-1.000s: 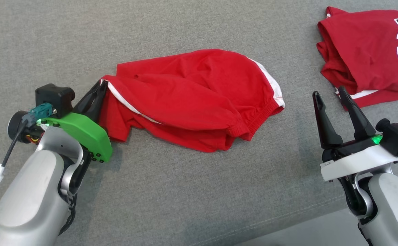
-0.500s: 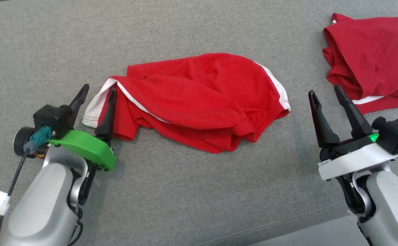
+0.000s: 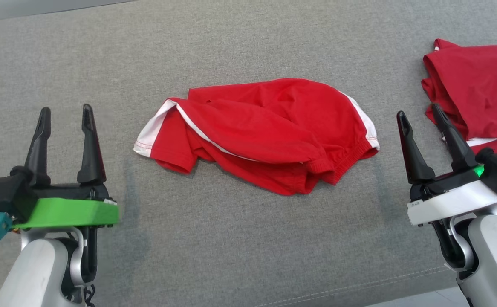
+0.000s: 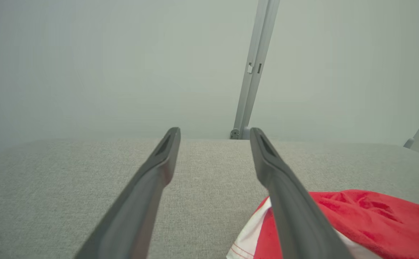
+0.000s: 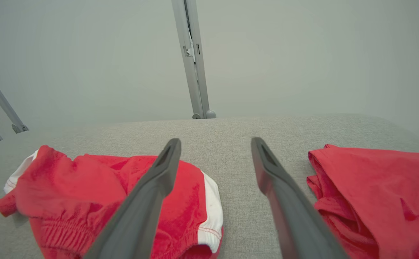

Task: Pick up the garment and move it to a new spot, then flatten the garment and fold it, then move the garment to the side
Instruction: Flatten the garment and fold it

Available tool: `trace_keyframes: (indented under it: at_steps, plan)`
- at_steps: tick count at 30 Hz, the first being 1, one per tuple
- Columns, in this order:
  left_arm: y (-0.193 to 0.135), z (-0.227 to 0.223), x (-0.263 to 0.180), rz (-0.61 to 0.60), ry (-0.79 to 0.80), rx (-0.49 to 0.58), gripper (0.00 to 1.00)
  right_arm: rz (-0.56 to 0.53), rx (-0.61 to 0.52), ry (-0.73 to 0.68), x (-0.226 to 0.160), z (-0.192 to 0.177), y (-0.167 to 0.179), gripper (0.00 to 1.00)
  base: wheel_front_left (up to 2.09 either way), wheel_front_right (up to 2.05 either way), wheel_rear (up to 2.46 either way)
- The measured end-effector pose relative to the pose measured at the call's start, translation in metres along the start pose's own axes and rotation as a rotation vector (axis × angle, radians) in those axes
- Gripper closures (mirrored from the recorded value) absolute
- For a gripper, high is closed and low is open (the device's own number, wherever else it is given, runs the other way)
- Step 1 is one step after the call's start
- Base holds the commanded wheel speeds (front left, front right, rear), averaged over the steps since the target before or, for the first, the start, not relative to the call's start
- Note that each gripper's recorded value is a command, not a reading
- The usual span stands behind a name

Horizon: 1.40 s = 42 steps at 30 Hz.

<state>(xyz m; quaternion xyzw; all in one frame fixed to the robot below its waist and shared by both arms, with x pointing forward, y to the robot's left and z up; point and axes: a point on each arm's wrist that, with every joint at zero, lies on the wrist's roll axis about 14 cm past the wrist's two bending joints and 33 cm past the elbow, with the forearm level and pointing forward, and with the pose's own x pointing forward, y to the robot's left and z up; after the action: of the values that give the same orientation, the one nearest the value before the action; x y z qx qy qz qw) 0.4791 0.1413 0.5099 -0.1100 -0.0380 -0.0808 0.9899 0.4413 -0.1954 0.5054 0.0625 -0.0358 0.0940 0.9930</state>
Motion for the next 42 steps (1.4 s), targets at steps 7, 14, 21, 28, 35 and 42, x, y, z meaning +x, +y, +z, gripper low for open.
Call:
trace_keyframes:
  at_steps: [7,14,21,28,35,42]
  plan:
    - [0.004,0.013,-0.017,0.022,-0.034,0.039,0.00,0.029,-0.004,0.003,-0.002,0.000,0.010,0.00,0.00,0.00,0.00]
    - [0.003,0.011,-0.022,0.023,-0.027,0.043,0.00,0.156,-0.026,0.085,-0.009,-0.021,0.047,0.00,0.00,0.00,0.00]
    - [0.001,0.005,-0.023,0.019,-0.013,0.037,0.00,0.316,-0.036,0.174,-0.021,-0.044,0.091,0.00,0.00,0.00,0.00]
    - [0.004,0.002,-0.022,0.031,-0.008,0.035,0.00,0.367,-0.077,0.194,-0.012,-0.052,0.098,0.52,0.00,0.00,0.00]
    - [0.009,-0.004,-0.022,0.046,0.003,0.034,0.00,0.338,-0.062,0.171,0.016,-0.050,0.083,1.00,0.00,0.00,0.00]
    - [0.010,-0.008,-0.019,0.047,0.007,0.037,0.00,0.341,-0.063,0.151,0.036,-0.049,0.077,1.00,0.00,0.00,0.00]
